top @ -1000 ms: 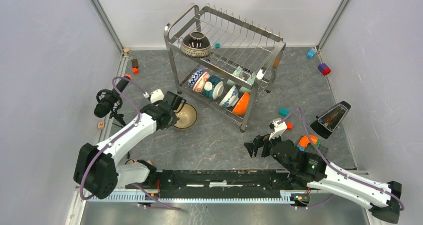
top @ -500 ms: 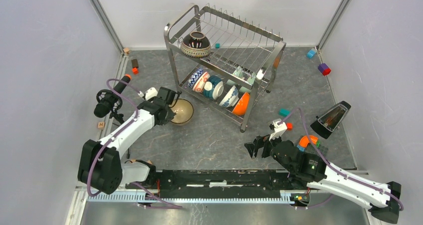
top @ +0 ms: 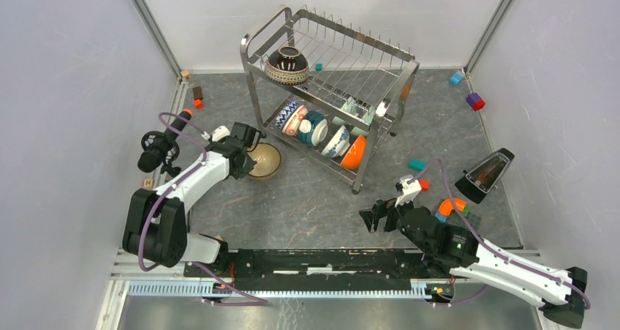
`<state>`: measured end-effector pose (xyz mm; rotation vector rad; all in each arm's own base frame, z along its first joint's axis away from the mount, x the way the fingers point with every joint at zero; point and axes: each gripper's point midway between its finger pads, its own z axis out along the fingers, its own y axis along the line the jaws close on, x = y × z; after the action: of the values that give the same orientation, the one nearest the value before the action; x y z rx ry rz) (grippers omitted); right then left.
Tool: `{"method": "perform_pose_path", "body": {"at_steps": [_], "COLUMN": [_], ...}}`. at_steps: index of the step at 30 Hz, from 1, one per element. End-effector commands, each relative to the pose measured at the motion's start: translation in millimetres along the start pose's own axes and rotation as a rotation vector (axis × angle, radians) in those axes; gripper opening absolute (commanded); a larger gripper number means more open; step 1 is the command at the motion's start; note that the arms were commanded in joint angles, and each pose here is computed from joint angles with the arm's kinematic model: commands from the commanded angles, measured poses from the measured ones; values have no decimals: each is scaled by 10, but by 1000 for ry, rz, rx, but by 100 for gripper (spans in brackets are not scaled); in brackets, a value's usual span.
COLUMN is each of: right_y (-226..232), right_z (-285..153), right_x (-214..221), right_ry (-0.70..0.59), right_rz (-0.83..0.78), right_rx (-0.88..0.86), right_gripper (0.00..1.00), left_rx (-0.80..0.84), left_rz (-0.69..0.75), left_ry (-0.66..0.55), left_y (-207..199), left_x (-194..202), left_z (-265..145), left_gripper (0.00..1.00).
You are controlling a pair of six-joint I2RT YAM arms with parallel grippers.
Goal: Unload the bowls from the dish rack
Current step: Place the bowl at the center of the board.
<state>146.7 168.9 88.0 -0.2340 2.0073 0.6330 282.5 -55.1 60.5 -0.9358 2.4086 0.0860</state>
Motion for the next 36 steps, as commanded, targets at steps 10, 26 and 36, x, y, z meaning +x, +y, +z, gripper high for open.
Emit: {"method": "perform_pose_path", "body": {"at_steps": [10, 26, 36], "right_y": [-24, 3, 37], "right_z": [-13, -20, -46], "right_x": [-61, -61, -105], "right_ry": [-37, -30, -27], "right_rz": [-4, -8, -15], "right_rx": [3, -10, -20], "right_gripper": [98, 98, 98], "left_rx": [72, 35, 35], "left_rz": [-143, -144, -144], "left_ry": [-138, -142, -111], "left_y": [-272, -230, -201], "left_x": [-567, -628, -546], "left_z": [10, 118, 113], "left_gripper": [2, 2, 18]}}
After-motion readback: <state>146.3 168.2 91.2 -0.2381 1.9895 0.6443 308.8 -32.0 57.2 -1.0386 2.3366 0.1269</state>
